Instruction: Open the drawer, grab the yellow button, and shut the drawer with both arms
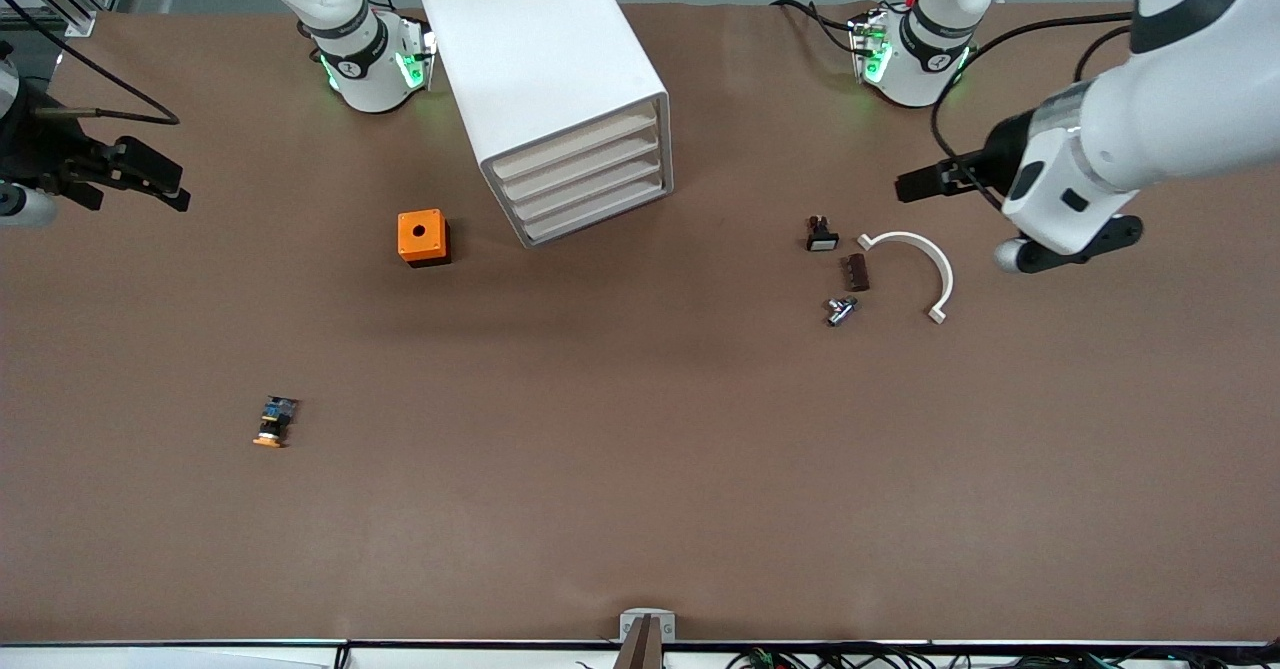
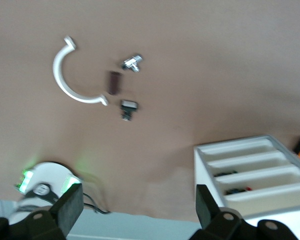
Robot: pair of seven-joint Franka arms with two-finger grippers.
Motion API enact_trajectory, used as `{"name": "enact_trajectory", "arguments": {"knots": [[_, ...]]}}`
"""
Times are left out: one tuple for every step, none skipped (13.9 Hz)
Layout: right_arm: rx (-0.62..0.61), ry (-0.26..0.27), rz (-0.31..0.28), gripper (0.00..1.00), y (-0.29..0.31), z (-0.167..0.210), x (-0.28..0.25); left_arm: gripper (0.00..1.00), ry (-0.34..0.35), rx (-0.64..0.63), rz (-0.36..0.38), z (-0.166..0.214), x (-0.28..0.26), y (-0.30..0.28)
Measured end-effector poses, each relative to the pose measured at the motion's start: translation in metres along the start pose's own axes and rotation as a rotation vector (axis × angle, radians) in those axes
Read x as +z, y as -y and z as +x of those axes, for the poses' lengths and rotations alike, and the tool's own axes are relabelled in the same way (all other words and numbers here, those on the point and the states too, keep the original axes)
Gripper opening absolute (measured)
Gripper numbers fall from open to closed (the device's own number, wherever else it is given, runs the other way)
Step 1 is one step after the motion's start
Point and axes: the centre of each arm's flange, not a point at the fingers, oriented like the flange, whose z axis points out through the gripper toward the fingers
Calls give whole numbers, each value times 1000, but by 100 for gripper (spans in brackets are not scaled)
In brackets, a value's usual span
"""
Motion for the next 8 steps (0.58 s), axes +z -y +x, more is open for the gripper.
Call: {"name": "enact_trajectory", "arguments": {"knots": [[1, 0, 0, 100, -1, -2, 0, 99, -6, 24, 23, 3, 0, 11], [2, 1, 0, 100, -1, -3, 0, 99, -5, 52, 39, 5, 2, 20], [4, 1, 0, 100, -2, -3, 1, 99, 1, 72, 48, 8, 4, 32], [5, 0, 0, 100, -3, -3, 1, 99, 5, 85, 55, 12, 5, 43], [6, 0, 0, 100, -3, -3, 1, 99, 5, 92, 65, 15, 7, 53], [5, -3, 0, 100, -3, -3, 0, 99, 2, 97, 69, 18, 8, 60], [5, -8, 1, 100, -3, -3, -1, 99, -1, 104, 68, 22, 10, 65], [4, -11, 1, 100, -2, -4, -3, 99, -10, 108, 64, 25, 12, 70]]}}
